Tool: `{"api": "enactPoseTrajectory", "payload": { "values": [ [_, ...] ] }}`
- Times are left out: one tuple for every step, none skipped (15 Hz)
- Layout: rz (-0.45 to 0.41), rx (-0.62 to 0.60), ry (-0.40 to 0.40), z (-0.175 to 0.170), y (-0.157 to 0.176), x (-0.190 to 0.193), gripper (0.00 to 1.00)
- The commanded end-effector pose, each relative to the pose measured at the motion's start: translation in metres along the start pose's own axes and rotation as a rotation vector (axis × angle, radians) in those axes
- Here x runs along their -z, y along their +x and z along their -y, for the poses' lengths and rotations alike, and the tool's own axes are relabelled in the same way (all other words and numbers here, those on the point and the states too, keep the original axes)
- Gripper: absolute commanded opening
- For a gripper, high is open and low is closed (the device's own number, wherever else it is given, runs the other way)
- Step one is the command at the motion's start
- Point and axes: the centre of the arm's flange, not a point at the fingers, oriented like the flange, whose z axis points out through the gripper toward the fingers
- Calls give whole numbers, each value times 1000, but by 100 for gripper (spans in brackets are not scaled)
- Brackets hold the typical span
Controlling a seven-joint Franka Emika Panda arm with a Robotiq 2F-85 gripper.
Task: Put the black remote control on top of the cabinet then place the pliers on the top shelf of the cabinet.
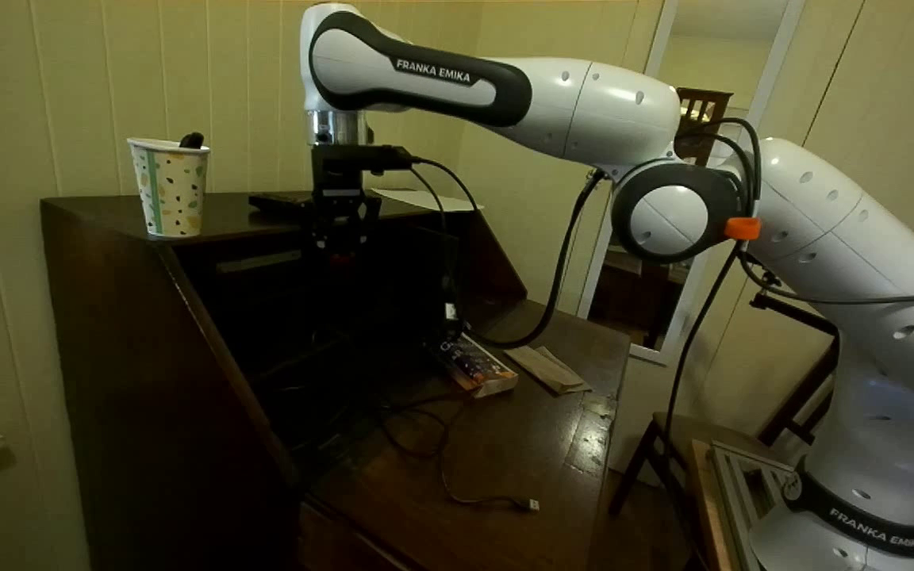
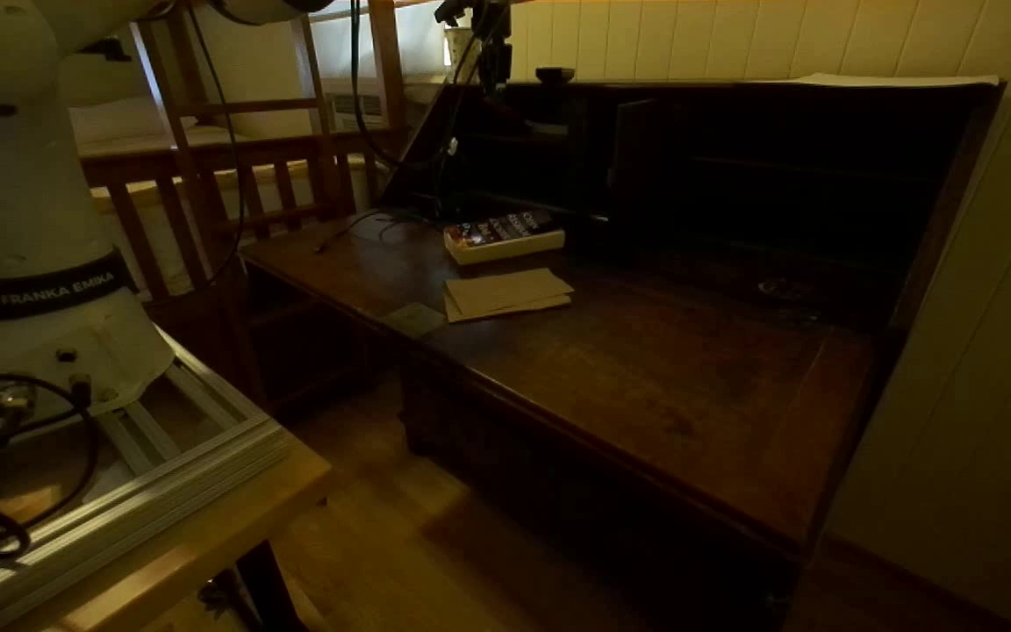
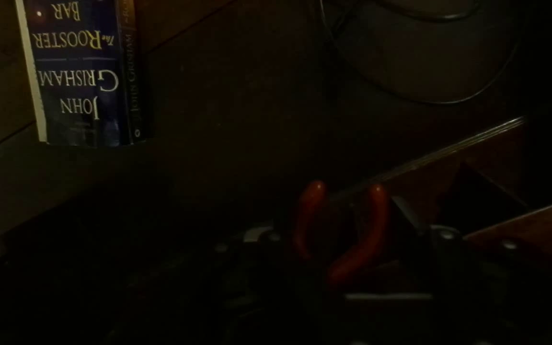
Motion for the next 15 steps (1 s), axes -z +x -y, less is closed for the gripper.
{"api": "enactPoseTrajectory", "payload": {
  "values": [
    [-47, 142, -12, 6, -3, -2, 27],
    [-62, 197, -11, 7, -4, -3, 27],
    [-74, 244, -15, 8, -5, -4, 27],
    [-81, 284, -17, 9, -6, -5, 27],
    [-90, 316, -21, 10, -6, -5, 27],
    [-102, 348, -26, 11, -6, -6, 27],
    [-107, 375, -37, 12, -5, -8, 27],
    [-115, 395, -44, 13, -2, -11, 27],
    [-122, 412, -44, 13, 0, -13, 27],
    [-128, 428, -45, 14, 3, -16, 27],
    [-133, 446, -48, 15, 4, -18, 27],
    [-137, 459, -51, 17, 6, -21, 27],
    [-142, 471, -54, 17, 7, -23, 27],
    [-147, 482, -55, 18, 8, -24, 27],
    [-153, 491, -57, 20, 8, -26, 27]
  ]
}}
